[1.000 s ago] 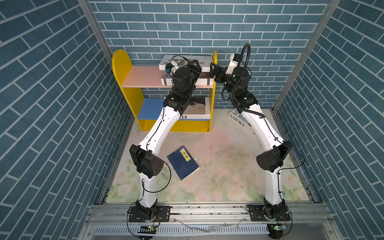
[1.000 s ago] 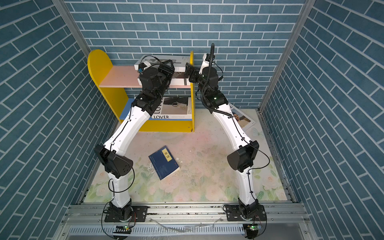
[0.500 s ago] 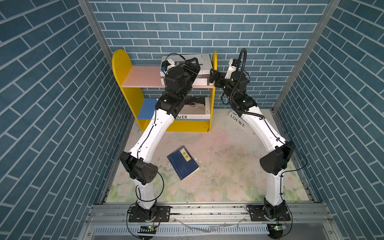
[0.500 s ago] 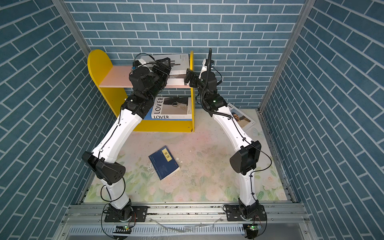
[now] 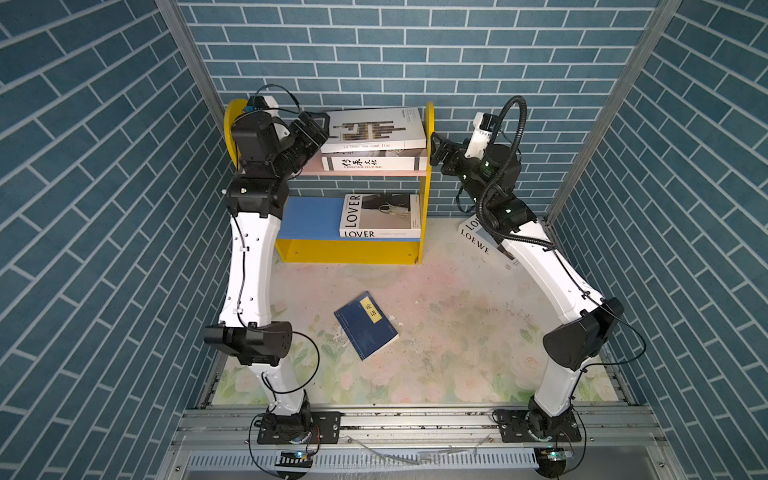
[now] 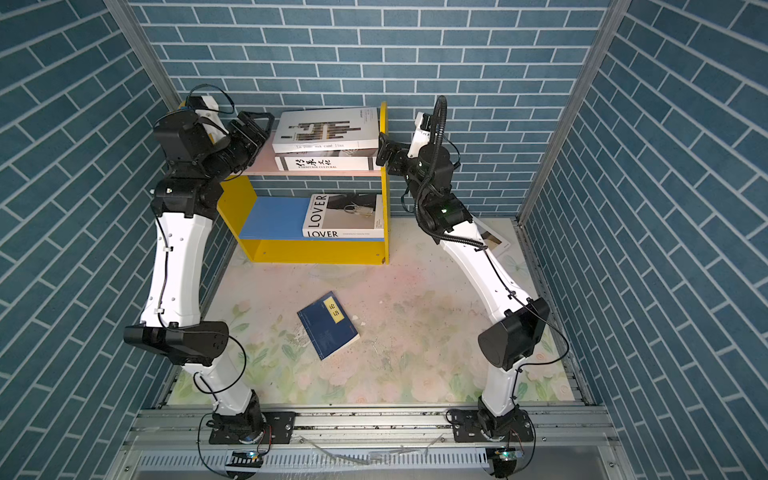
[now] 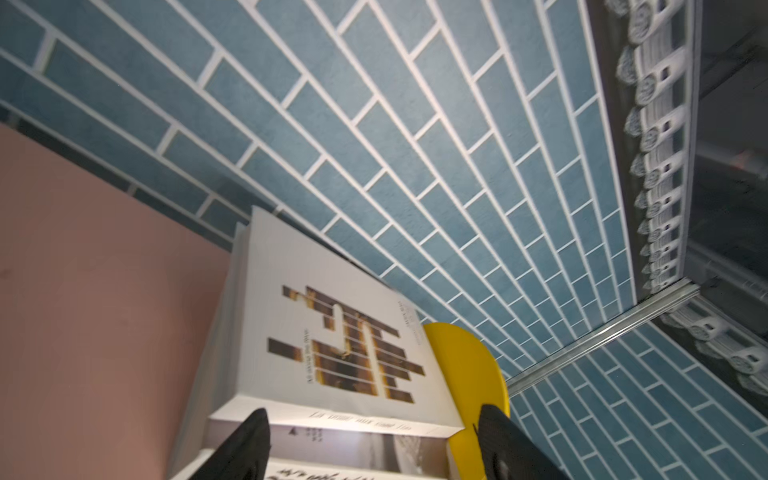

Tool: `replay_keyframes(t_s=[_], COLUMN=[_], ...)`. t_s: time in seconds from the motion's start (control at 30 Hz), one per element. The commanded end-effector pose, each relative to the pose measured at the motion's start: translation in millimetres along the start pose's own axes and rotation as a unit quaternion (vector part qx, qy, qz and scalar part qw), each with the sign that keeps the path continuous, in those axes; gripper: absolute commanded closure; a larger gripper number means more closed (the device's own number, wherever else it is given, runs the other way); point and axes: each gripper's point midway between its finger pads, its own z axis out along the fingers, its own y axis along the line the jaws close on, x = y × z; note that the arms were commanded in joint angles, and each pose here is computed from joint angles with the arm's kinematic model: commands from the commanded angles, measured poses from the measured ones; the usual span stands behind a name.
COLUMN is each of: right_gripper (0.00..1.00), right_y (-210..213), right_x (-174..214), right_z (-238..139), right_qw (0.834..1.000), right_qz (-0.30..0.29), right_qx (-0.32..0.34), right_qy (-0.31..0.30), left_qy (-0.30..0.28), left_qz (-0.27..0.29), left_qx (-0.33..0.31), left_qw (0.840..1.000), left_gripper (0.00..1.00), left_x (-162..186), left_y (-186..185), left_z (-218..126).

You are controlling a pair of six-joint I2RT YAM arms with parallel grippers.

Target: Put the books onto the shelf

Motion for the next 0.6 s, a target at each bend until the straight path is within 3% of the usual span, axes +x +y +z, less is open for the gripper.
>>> replay_keyframes(t_s=[0.0, 0.4, 0.57], right_gripper=[0.01, 0.02, 0.01], right_y=[12, 15, 12], right_x=[-16, -2, 3], right_z=[-14, -17, -17], right_qw=[1.0, 0.999, 0.999], right_qz=[-0.015, -0.033, -0.034], right_qx=[-0.019, -0.017, -0.005], right_qy=[-0.015, 0.01, 0.017], left_qy=[0.075, 0.094, 0.086], left_qz=[0.014, -0.005, 0.021], left_qx=[0.012, 0.064, 0.083], left_qw=[0.997, 0.994, 0.993], left_gripper=[0.2, 0.23, 0.24], left_x=[23, 15, 12], left_y=[11, 34, 32], left_z=[-3, 36, 43])
